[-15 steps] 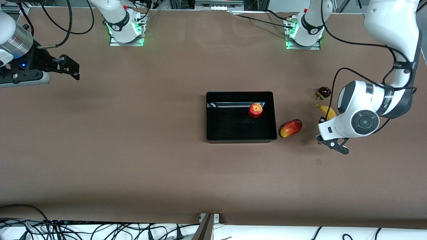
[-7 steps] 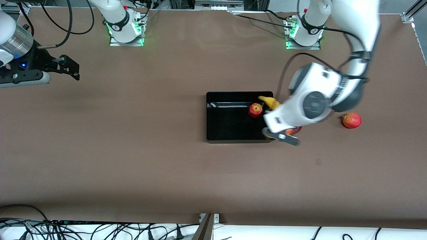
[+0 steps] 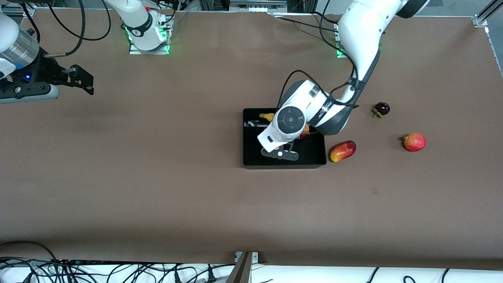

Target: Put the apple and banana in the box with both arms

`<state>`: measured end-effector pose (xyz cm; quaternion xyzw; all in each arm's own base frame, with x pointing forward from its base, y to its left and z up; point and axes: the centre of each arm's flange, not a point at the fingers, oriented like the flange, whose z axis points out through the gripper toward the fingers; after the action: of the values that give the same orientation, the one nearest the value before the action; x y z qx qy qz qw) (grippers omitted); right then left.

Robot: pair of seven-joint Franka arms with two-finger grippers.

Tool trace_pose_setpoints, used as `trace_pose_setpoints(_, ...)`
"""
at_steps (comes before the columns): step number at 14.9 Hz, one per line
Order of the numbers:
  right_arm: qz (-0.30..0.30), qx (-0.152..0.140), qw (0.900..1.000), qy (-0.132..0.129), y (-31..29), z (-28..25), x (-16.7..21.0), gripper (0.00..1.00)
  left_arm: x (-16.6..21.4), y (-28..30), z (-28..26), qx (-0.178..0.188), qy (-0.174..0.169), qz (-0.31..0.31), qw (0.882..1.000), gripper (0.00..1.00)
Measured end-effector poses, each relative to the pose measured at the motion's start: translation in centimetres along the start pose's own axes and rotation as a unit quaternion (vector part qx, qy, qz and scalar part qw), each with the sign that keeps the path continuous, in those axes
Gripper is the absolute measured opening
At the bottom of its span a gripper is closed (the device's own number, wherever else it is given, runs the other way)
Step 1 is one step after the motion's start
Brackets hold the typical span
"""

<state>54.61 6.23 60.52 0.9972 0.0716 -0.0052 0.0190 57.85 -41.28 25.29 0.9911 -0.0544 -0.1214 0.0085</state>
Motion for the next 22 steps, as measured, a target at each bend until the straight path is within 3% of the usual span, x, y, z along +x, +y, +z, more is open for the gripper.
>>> trace_pose_setpoints(5,0.000,0.000,1.000,0.000,0.0,0.0,0.0,1.00,0.6,0.3,4.0,0.003,-0.013,-0.009,1.000,0.34)
trace_pose_setpoints(6,0.000,0.000,1.000,0.000,0.0,0.0,0.0,1.00,0.5,0.5,4.1,0.003,-0.013,-0.009,1.000,0.38)
trace_pose_setpoints(10,0.000,0.000,1.000,0.000,0.0,0.0,0.0,1.00,1.5,0.3,1.4,-0.008,0.010,-0.020,1.000,0.73)
trace_pose_setpoints(13,0.000,0.000,1.000,0.001,0.0,0.0,0.0,1.00,2.2,-4.6,-6.2,-0.006,0.015,-0.053,0.998,0.99)
trace_pose_setpoints(16,0.000,0.000,1.000,0.001,0.0,0.0,0.0,1.00,0.3,-13.6,-15.6,0.007,-0.014,-0.090,0.996,1.00)
trace_pose_setpoints(19,0.000,0.000,1.000,0.002,0.0,0.0,0.0,1.00,-2.9,-18.9,-21.6,0.014,-0.031,-0.072,0.997,1.00)
trace_pose_setpoints(22,0.000,0.000,1.000,0.002,0.0,0.0,0.1,1.00,-4.7,-23.3,-25.5,0.007,-0.022,-0.032,0.999,1.00)
